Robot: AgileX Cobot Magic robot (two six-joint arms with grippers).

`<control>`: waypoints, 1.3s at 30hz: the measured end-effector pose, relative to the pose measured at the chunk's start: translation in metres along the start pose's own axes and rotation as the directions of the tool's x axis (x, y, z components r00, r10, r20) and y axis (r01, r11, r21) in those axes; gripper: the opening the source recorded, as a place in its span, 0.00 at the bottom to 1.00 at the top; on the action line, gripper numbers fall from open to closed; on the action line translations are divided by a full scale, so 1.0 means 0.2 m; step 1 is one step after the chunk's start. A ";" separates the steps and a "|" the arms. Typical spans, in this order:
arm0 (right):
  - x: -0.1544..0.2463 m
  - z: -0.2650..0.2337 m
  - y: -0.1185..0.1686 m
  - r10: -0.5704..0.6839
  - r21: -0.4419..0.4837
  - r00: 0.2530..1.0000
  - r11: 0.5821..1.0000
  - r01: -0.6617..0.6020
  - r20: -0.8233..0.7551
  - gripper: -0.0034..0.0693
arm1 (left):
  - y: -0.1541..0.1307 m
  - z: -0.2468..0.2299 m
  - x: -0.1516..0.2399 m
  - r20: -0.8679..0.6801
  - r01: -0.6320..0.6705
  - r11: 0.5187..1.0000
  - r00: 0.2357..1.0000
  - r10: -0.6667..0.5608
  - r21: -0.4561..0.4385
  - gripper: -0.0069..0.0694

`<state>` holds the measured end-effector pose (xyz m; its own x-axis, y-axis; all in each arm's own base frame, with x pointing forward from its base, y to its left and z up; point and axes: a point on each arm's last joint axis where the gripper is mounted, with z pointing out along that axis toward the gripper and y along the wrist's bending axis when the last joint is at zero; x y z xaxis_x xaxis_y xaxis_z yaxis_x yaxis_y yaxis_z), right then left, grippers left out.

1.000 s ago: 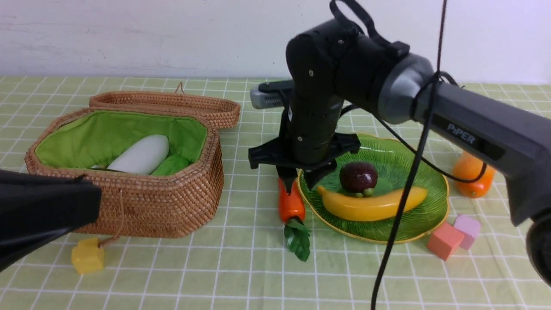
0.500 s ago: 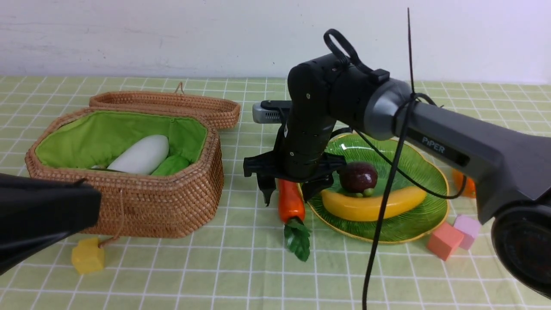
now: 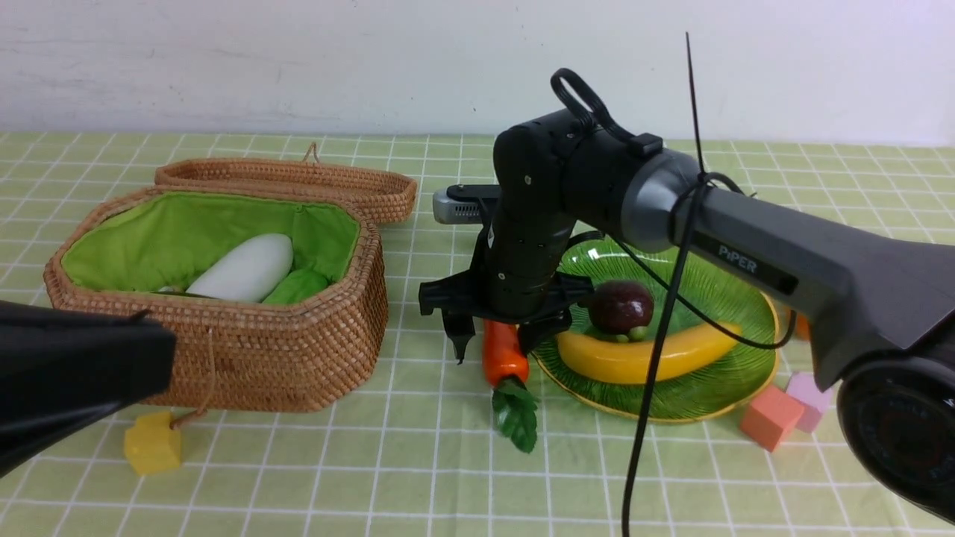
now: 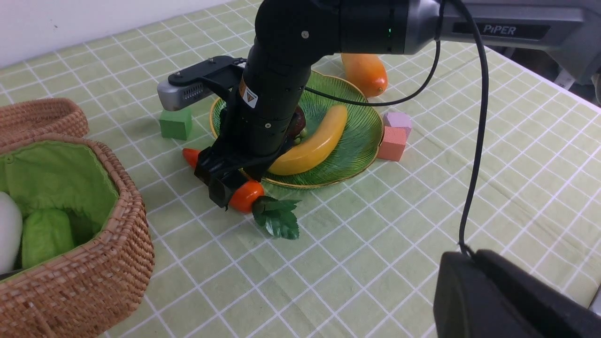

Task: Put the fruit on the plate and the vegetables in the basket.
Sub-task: Use the right arm to grab a carrot and put it into the left basket

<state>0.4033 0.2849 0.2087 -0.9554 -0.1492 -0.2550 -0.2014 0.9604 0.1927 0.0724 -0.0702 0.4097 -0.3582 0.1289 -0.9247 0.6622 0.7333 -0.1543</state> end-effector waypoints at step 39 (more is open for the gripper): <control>-0.01 0.13 0.05 -0.059 0.040 0.998 0.998 0.058 0.033 0.79 | 0.00 0.00 0.00 -0.001 0.000 1.000 1.000 0.000 0.000 0.07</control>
<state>0.4085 0.3004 0.1869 -0.9341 -0.1978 -0.2971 -0.2473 0.9589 0.1393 0.0724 -0.0702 0.4096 -0.3588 0.1295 -0.9244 0.6622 0.7332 -0.1543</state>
